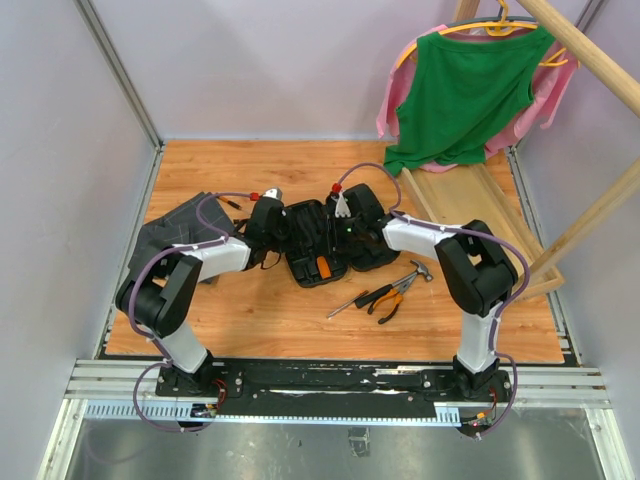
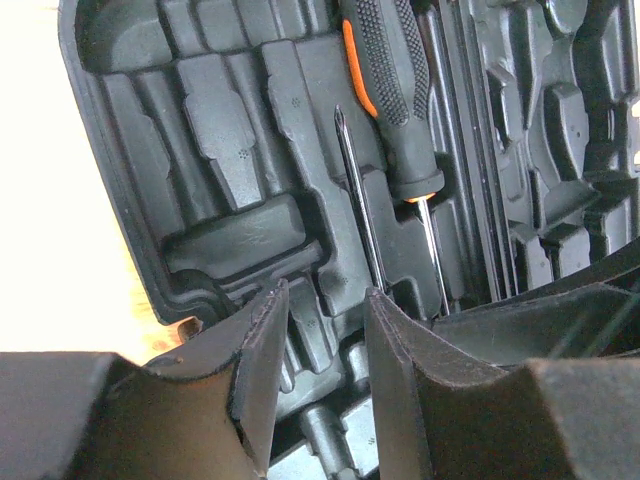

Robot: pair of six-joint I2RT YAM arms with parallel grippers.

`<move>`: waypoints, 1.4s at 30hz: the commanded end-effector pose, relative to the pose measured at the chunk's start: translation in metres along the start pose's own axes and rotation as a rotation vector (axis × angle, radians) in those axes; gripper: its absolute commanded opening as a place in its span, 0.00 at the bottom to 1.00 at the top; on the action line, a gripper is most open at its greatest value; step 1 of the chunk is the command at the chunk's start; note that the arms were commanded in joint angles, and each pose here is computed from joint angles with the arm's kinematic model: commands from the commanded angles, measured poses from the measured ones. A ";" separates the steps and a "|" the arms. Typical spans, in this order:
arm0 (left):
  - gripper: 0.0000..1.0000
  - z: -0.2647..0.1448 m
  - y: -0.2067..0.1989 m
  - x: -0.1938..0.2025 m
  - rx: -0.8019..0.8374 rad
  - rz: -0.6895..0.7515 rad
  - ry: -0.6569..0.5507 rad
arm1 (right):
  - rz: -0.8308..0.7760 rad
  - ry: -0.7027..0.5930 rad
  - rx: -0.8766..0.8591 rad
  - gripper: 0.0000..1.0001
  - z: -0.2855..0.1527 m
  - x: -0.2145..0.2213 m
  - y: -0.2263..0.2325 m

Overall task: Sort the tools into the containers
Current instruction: Place the screwdriver in the storage box.

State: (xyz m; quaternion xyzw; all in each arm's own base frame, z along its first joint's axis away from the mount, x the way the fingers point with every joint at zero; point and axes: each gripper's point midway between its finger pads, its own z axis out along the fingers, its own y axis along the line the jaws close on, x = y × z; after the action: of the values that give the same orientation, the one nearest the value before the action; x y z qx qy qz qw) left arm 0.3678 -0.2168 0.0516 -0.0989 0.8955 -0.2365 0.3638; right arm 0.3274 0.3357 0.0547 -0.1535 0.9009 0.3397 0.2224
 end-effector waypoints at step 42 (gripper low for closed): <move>0.39 0.002 -0.022 -0.045 -0.004 0.062 -0.055 | -0.117 0.009 0.109 0.43 -0.036 0.030 0.005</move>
State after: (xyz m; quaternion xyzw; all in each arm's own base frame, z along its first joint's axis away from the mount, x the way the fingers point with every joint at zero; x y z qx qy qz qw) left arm 0.3894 -0.2213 0.0672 -0.0916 0.8960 -0.2244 0.3721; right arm 0.2913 0.3206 0.0574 -0.1973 0.9070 0.2980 0.2230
